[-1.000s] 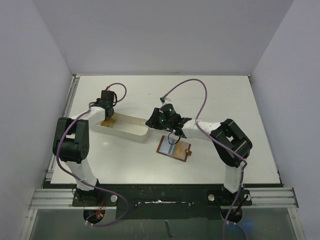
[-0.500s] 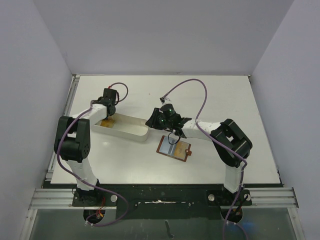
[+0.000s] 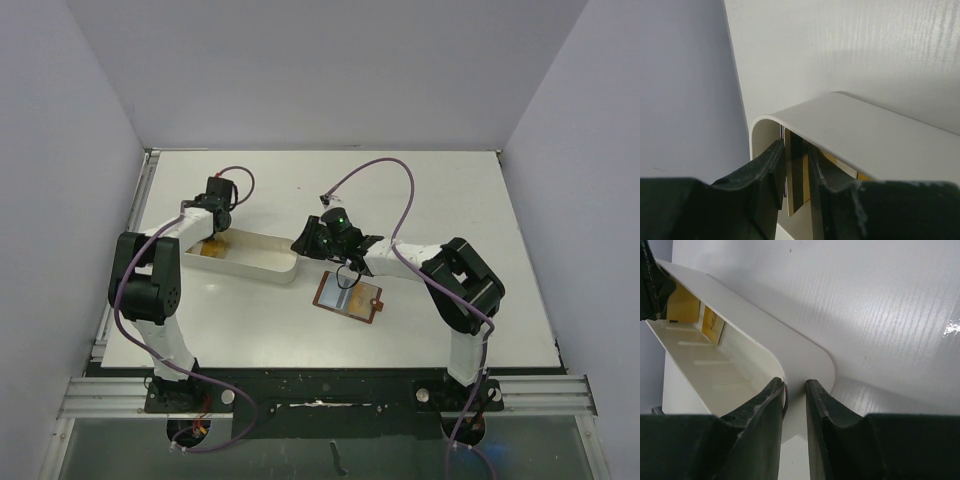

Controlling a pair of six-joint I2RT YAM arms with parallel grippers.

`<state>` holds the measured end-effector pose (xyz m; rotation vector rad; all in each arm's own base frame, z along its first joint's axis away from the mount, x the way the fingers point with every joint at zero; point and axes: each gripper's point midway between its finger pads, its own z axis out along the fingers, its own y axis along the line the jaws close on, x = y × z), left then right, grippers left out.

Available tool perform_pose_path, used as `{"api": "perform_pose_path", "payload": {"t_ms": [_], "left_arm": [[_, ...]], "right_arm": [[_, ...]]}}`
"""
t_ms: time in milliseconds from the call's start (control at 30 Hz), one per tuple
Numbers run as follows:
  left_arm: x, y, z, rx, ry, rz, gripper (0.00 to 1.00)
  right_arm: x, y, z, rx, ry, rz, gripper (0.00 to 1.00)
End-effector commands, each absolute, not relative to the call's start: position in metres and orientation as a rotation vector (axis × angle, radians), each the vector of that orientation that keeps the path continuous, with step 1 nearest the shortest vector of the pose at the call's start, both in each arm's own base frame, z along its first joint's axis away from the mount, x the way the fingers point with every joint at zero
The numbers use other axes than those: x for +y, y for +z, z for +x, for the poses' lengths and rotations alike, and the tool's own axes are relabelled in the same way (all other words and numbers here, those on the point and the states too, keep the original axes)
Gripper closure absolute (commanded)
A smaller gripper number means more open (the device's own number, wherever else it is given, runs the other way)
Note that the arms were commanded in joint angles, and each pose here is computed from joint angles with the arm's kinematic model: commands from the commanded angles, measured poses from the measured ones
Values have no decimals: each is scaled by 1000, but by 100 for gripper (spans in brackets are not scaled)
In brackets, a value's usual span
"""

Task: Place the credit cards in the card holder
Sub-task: Pick up the credit card from the storage box.

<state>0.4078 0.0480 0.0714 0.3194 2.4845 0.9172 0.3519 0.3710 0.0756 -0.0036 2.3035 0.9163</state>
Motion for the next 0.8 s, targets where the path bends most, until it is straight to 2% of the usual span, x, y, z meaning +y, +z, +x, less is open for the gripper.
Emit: {"api": "perform_pose_path", "payload": {"t_ms": [0, 100, 200, 767], "left_arm": [[57, 107, 423, 2385, 972, 232, 77], [57, 109, 423, 2377, 974, 229, 78], [57, 110, 423, 2375, 976, 231, 87], [54, 124, 427, 2374, 949, 222, 85]], "right_arm": [[357, 53, 331, 2406, 849, -43, 100], [359, 54, 331, 2405, 851, -46, 100], [358, 54, 331, 2406, 850, -45, 100], [359, 52, 330, 2411, 852, -50, 100]]}}
